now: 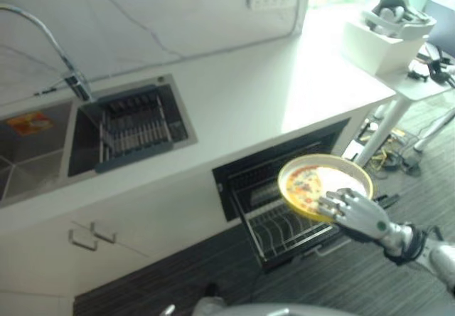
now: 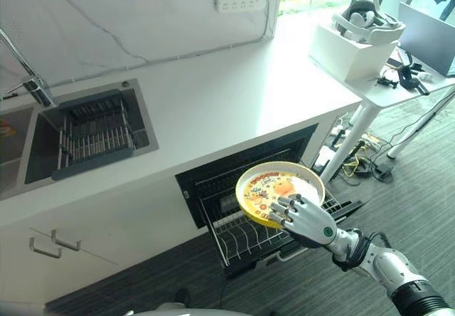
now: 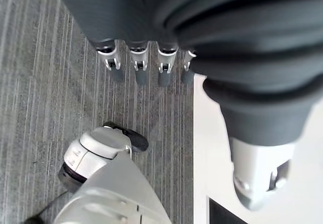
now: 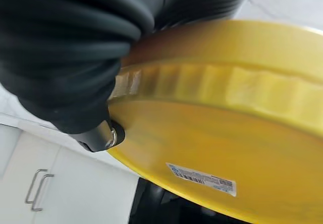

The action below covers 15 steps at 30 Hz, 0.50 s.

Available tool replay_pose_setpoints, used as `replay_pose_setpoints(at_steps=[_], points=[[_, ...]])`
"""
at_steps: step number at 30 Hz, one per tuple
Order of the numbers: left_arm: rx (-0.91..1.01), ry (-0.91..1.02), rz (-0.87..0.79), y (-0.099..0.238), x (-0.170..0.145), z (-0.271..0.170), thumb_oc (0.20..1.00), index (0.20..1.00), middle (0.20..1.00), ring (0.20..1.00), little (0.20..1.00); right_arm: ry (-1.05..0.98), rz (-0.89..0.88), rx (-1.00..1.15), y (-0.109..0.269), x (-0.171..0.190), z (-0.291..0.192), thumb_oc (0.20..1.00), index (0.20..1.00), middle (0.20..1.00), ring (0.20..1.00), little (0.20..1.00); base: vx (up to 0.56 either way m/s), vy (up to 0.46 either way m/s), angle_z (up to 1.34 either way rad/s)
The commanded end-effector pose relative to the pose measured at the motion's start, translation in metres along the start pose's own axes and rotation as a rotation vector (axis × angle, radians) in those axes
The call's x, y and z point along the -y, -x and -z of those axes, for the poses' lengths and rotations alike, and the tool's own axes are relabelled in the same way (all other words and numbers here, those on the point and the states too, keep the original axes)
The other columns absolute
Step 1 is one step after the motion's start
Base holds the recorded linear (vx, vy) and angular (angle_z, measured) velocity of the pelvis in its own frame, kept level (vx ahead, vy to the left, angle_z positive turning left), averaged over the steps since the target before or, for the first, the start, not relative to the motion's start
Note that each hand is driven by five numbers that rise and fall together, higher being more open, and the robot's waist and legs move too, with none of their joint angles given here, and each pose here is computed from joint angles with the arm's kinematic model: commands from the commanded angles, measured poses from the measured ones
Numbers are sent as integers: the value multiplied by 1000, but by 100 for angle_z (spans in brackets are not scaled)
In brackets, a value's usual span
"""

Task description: Place the dishes in the dishwasher.

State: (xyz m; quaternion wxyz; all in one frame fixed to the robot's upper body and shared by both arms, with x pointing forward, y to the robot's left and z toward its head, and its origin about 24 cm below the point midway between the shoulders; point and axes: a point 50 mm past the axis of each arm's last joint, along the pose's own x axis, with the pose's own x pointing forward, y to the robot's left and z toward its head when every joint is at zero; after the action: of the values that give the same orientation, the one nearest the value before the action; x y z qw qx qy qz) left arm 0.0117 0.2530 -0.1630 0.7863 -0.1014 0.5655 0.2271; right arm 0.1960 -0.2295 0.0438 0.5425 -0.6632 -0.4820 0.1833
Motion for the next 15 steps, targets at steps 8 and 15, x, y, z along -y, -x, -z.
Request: replay_pose_setpoints(at_steps=[8,15], points=[[34,-107,-5,-4,-6,-28,1000,1000,1000,1000,1000,-42,107,-187,-32,-7,21,200,200,200,200,200,26,11,10],[24,-142,15,-3,-6,-25,1000,1000,1000,1000,1000,-65,37,-317,-37,-26,31,200,200,200,200,200,60,4,16]])
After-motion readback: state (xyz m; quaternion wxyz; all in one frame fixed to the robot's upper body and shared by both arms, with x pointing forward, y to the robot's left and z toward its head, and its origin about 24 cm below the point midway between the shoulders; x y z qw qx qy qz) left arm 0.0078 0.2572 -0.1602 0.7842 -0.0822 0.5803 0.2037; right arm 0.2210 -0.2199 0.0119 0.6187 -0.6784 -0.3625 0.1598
